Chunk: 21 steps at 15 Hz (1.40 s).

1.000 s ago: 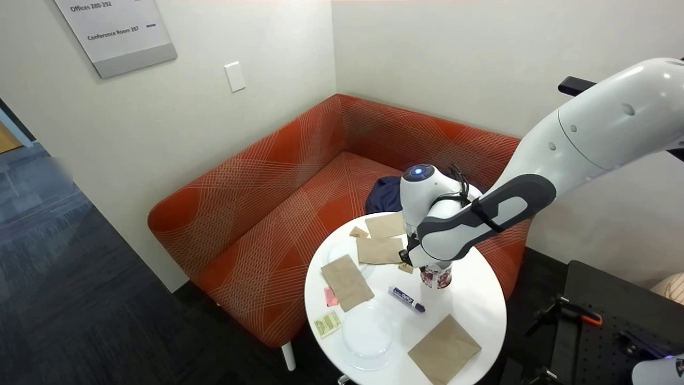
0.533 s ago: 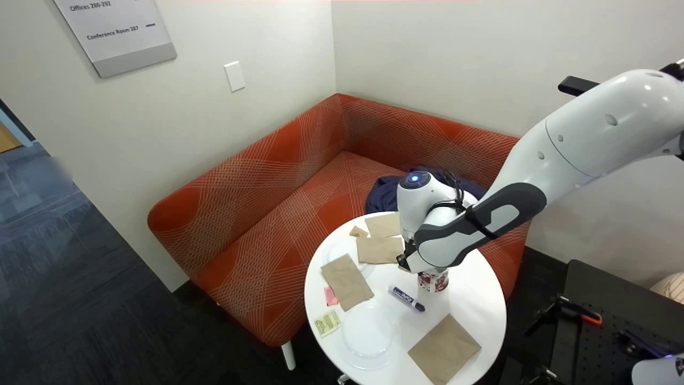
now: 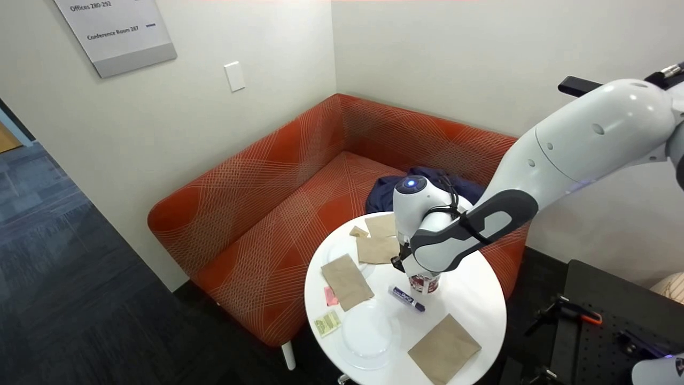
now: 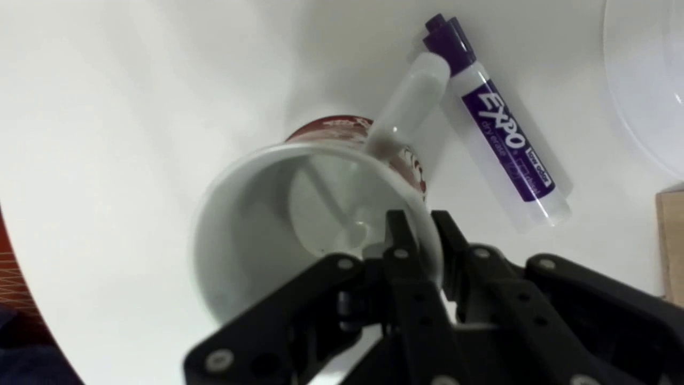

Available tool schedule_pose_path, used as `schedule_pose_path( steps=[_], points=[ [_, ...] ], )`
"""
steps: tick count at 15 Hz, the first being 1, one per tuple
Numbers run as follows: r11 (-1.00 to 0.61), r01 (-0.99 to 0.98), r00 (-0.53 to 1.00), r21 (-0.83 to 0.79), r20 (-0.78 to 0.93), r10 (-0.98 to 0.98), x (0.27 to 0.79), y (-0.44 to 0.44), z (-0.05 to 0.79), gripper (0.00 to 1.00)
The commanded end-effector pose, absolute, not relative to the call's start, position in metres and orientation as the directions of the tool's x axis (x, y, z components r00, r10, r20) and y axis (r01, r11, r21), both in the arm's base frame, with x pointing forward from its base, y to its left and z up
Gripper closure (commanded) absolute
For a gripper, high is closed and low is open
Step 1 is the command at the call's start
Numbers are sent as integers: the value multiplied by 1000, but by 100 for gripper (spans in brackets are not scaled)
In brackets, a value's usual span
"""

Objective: Move the maroon cup to the middle of the table, then put the marker in the cup, then put the marker on the right side of the marker

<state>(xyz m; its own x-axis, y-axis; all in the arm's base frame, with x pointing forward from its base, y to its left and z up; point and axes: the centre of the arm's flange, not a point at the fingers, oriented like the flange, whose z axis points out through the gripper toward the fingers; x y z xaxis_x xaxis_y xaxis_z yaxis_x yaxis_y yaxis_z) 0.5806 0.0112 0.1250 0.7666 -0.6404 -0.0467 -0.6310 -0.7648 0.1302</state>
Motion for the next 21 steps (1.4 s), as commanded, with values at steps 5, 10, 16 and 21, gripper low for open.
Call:
schedule_pose_path(
  steps=[5, 10, 16, 21],
  points=[
    [-785, -609, 788, 111, -26, -615, 584, 12, 147, 21],
    [-799, -590, 800, 113, -51, -598, 569, 10, 178, 0],
    [-826, -545, 824, 145, -89, -559, 546, 7, 230, 0],
    [-888, -445, 887, 116, -80, -455, 554, 12, 271, 0]
  ],
)
